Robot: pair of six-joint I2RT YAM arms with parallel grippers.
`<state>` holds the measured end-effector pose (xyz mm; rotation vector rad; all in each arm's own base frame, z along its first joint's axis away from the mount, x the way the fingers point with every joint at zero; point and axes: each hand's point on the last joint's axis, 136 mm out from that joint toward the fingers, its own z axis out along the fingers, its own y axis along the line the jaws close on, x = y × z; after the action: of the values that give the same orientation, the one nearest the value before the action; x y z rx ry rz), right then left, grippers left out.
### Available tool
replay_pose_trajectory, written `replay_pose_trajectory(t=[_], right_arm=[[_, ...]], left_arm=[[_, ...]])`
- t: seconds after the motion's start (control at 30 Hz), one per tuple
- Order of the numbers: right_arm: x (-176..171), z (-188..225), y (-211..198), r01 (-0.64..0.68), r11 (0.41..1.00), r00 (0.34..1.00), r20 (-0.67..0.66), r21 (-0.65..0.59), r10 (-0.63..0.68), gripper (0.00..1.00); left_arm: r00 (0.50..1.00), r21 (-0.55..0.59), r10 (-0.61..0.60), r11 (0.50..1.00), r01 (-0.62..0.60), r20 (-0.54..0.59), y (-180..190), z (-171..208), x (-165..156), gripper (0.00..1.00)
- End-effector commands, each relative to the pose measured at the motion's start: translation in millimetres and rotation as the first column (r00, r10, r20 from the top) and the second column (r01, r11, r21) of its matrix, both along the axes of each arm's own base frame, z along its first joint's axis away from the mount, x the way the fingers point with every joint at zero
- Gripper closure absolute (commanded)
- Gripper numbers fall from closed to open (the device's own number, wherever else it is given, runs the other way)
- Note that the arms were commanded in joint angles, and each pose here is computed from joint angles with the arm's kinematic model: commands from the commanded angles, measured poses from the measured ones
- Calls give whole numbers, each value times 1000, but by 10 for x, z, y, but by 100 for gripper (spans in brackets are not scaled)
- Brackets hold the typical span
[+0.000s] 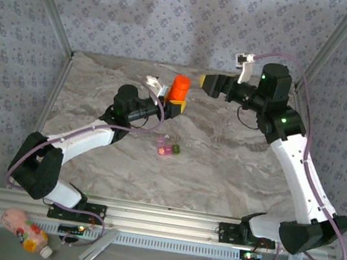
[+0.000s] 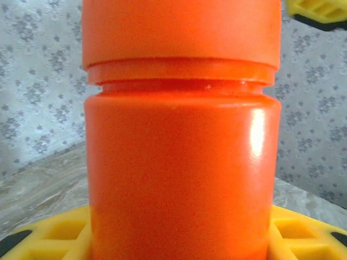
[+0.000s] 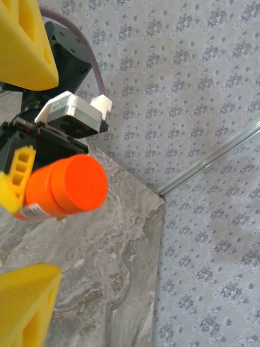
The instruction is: Sort the pills into containers
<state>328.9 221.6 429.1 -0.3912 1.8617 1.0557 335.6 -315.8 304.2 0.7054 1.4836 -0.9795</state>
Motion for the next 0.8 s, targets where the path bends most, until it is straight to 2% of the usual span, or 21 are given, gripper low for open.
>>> replay_pose_trajectory(t=[0.0, 0.2, 0.77], right_arm=[[-117, -38, 95, -197, 980, 980, 23, -16, 197, 16], [-39, -162, 187, -287, 957, 958, 5, -38, 287, 17], [-11, -442, 465, -332, 939, 943, -70, -89, 326, 20]], left_arm=[[992, -27, -112, 993, 114, 66, -59, 317, -147, 100], [971, -1, -238, 971, 238, 19, -160, 283, -314, 100], [964, 6, -266, 964, 266, -9, -196, 213, -320, 100]])
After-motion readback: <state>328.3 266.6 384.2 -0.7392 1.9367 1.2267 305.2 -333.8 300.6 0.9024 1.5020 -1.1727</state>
